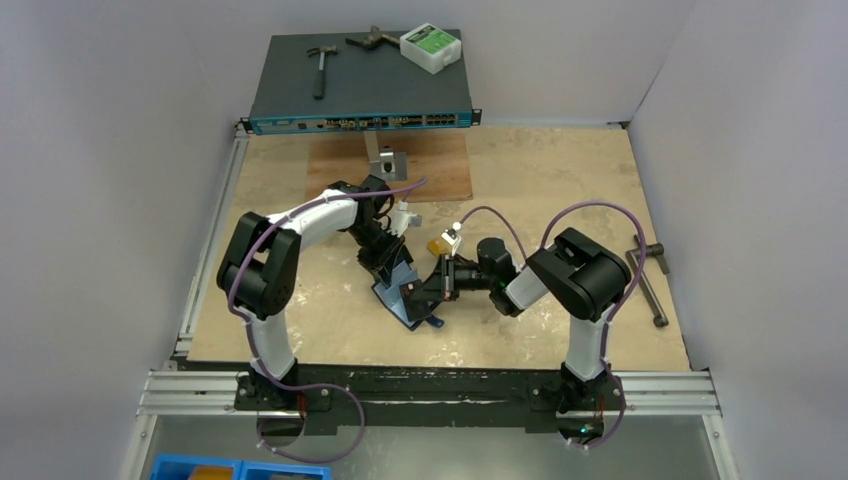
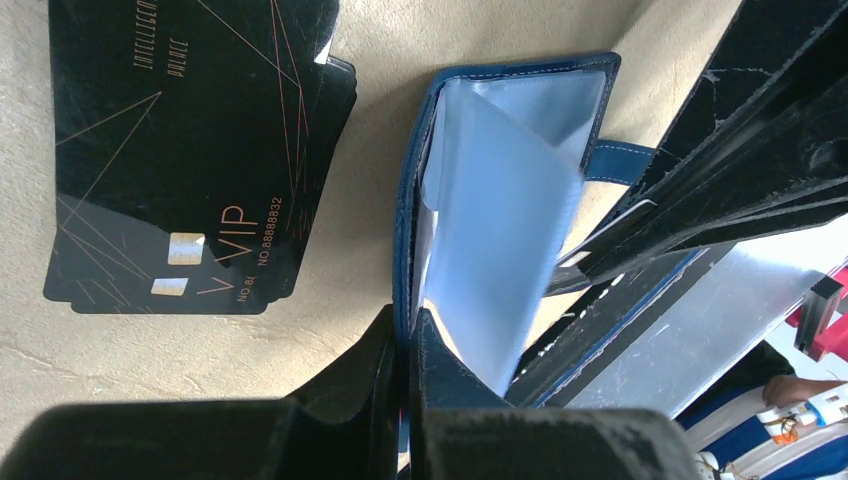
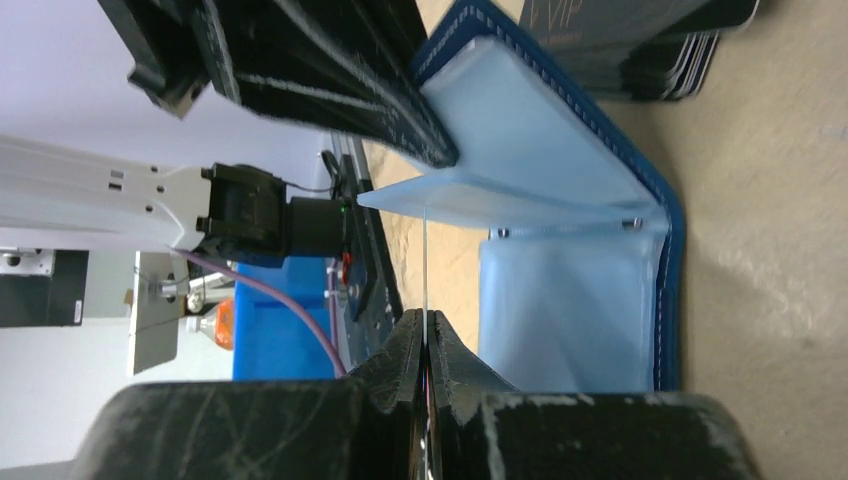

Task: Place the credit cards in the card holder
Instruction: Turn over the card slot in the card holder.

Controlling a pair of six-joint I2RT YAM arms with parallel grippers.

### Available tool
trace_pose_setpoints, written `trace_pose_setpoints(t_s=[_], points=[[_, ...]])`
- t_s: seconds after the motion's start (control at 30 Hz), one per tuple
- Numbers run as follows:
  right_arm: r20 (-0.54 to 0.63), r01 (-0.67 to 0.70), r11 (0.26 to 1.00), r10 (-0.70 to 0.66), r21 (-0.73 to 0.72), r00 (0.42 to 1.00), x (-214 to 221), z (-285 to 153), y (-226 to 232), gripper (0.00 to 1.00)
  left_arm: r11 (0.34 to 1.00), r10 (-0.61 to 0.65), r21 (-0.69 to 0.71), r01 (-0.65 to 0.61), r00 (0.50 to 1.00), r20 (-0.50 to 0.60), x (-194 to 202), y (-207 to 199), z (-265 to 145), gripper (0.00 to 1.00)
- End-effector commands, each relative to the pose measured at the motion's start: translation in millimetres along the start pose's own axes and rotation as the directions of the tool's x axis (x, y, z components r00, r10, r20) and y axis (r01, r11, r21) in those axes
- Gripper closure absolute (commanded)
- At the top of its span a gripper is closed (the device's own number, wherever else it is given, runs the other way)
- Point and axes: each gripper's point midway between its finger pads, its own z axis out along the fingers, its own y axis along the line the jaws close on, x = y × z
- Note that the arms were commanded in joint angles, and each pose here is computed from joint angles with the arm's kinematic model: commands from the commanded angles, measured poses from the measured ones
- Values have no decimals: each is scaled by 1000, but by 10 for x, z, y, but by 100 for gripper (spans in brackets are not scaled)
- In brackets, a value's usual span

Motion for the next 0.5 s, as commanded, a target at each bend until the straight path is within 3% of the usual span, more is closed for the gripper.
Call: trace_pose_setpoints(t_s=[0.0,0.47], points=[[52,37,999,-37,-13,998,-207,85,64,100,1000,21,14,-21,999,48,-62,-110,-99,99],[49,22,997,-25,70,998,-189,91,-136,100,1000,11,21,-12,999,52,-75,-127,-111,99]])
